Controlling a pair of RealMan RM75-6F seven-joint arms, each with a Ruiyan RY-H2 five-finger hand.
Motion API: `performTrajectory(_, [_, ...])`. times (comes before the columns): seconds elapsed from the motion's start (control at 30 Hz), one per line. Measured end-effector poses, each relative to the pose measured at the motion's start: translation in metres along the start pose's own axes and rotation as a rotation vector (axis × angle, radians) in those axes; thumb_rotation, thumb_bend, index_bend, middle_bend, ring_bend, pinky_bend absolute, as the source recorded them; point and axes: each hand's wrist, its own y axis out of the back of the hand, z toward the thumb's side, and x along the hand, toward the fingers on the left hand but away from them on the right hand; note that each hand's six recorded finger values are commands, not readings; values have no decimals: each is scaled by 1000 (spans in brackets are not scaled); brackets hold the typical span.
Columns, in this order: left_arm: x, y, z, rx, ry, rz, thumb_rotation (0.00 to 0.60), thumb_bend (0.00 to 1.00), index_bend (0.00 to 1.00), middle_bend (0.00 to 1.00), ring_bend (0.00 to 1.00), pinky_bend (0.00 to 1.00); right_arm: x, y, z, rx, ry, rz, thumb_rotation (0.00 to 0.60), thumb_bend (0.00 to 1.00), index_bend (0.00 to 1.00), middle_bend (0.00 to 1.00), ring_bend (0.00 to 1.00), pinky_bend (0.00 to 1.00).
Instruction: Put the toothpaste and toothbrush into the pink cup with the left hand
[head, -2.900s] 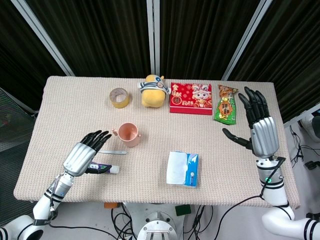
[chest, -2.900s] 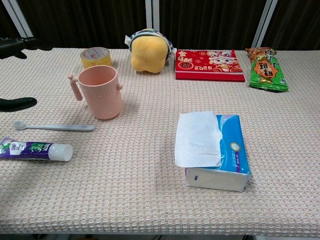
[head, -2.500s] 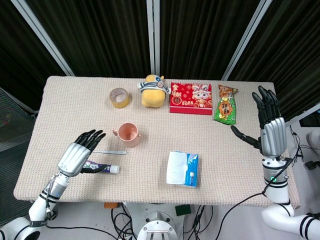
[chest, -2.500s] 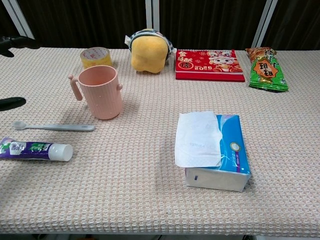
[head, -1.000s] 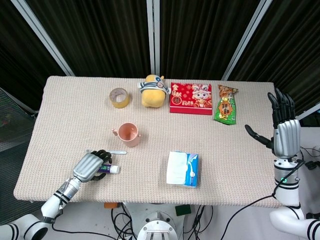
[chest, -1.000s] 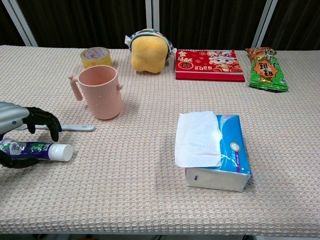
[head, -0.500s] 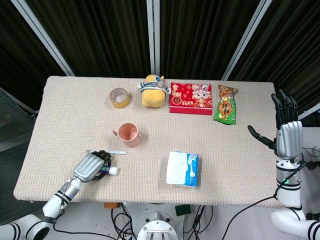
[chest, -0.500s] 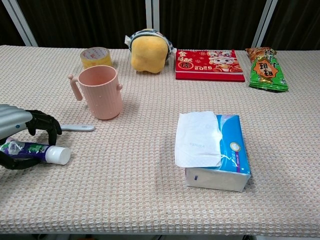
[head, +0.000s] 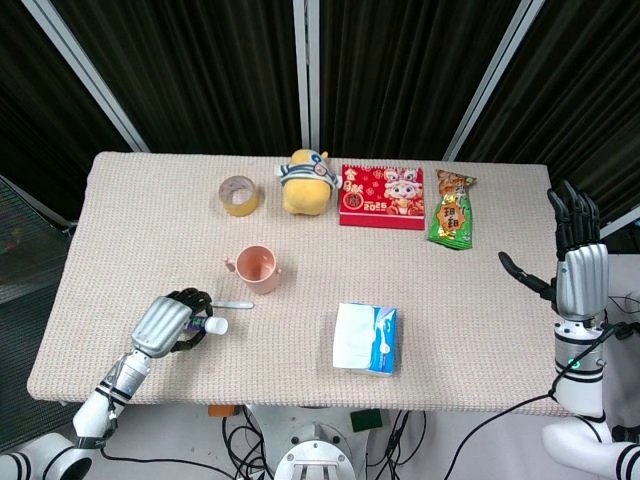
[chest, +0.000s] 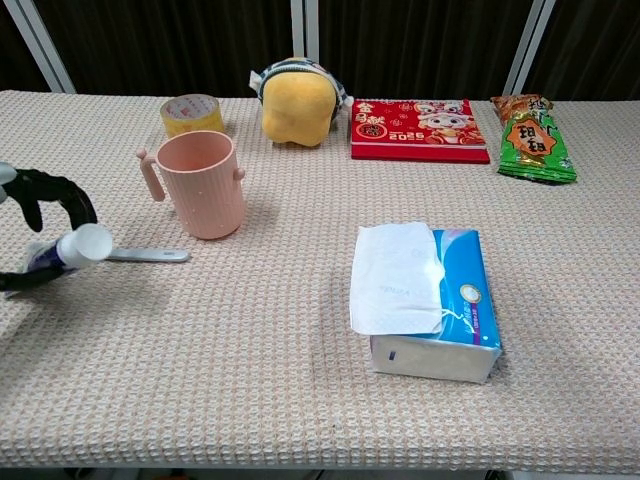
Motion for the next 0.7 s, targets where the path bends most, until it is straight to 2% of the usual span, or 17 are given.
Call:
performTrajectory(0.13, [0, 10, -8, -150, 28, 42, 600, 321, 599, 423, 335, 452, 3, 0, -3, -4, -7, -3, 600, 378, 0, 0, 0, 0])
performTrajectory(0.3, [2, 24, -19, -403, 51, 92, 600, 329, 599, 430, 335, 454, 6, 3, -7, -6, -20, -12, 600, 379, 0, 0, 0, 0])
performTrajectory(0.43, [7, 41, -27, -561, 56, 129, 600, 328, 598, 431, 336, 456, 7, 7, -10, -6, -27, -24, 600, 380, 0, 0, 0, 0])
performTrajectory(0.53, [14, 62, -30, -632, 47, 153, 600, 328, 598, 434, 335, 456, 7, 9, -11, -7, -31, -32, 600, 380, 0, 0, 0, 0])
performTrajectory(0.7, [31, 103, -26, -659, 13, 197, 600, 328, 599, 437, 335, 457, 8, 12, -13, -13, -39, -41, 600, 380, 0, 0, 0, 0])
